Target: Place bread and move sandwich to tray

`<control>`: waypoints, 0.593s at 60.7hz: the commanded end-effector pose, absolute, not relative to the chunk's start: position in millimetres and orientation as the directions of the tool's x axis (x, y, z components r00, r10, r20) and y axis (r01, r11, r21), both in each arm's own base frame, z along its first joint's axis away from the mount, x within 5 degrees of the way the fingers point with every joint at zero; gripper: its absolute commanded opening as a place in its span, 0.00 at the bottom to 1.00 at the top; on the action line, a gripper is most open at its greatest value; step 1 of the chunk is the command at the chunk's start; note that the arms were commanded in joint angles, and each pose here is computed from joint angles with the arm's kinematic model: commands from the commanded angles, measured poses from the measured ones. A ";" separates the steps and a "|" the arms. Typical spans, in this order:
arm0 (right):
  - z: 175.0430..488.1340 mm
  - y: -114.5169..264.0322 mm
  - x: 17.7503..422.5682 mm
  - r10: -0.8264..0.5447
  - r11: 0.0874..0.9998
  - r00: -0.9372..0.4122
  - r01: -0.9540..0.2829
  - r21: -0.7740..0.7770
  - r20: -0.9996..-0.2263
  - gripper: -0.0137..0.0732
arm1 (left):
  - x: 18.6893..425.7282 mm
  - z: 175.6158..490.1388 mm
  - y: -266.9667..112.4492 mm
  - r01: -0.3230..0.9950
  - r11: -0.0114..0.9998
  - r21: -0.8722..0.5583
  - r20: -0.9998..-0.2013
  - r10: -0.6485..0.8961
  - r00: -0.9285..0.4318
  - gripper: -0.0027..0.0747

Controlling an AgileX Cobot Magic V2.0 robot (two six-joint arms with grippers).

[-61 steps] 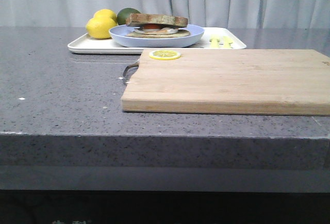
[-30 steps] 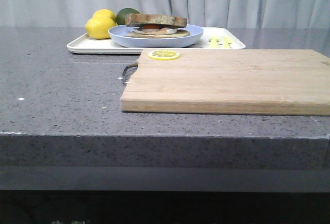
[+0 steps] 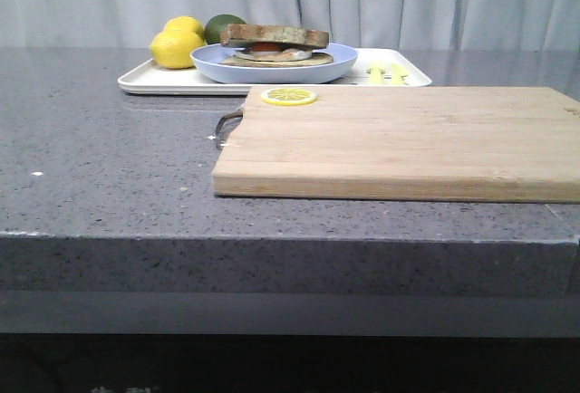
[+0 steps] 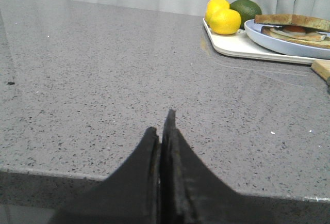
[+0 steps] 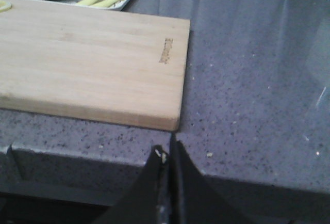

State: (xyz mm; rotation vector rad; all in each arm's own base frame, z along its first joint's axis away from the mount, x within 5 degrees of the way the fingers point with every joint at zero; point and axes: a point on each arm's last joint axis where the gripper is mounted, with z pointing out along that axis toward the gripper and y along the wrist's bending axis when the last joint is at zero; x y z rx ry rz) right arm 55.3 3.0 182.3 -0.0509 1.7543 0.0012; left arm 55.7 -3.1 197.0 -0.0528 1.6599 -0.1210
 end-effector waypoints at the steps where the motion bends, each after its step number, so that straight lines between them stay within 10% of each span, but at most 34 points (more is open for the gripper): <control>1: 189.3 1.8 54.8 -0.030 0.999 -0.099 -0.016 -0.029 -0.995 0.03 | 54.7 204.4 -2.6 0.043 0.992 -0.120 -0.993 -0.121 0.008 0.01; 36: 188.4 1.9 54.7 -0.030 0.999 -0.109 -0.017 -0.029 -0.994 0.03 | 54.7 204.4 -2.6 0.043 0.992 -0.120 -0.993 -0.121 0.008 0.01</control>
